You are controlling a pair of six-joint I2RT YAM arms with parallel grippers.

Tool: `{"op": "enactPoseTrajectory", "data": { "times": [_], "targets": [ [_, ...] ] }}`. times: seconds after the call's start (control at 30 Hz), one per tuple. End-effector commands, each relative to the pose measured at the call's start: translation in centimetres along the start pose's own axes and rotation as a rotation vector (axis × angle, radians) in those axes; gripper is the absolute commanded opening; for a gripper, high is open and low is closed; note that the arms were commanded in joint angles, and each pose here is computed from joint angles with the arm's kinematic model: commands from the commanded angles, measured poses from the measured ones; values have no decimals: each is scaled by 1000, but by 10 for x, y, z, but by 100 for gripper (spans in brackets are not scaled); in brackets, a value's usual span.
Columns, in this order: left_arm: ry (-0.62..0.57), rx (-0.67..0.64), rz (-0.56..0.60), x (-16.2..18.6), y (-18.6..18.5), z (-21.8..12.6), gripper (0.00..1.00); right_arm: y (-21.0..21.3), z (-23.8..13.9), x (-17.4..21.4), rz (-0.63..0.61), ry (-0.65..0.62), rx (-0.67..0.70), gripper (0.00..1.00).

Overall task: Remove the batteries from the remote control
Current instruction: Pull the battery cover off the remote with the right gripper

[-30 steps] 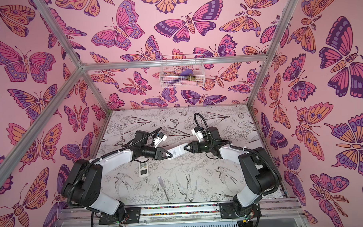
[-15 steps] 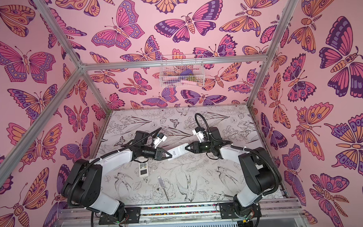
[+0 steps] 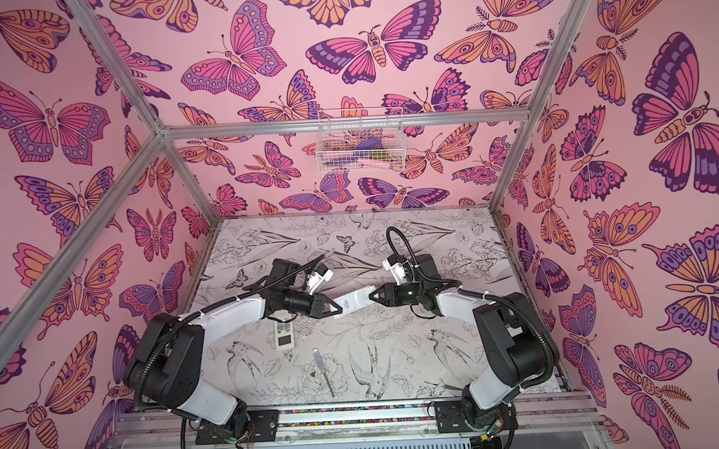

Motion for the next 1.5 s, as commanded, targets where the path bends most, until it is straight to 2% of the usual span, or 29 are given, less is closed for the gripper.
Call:
{"op": "enactPoseTrajectory", "data": {
  "times": [0.0,0.4,1.47],
  "targets": [
    [11,-27,11,-1,4,3,0,8,-5,0,-34,5,-19,38],
    [19,-21,10,-1,3,6,0,9,-3,1,-16,-9,-50,34],
    [55,-34,17,2,3,13,0,17,-9,12,7,4,-99,6]
  ]
}}
Point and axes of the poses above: each gripper's point midway between its finger pads, its own z axis out along the fingers, its own y axis along the line the jaws close on, x = y × z, the point moved 4 cm from there along -z, back along the fingers, and after that the axes turned 10 degrees about z, right-handed, at the moved point
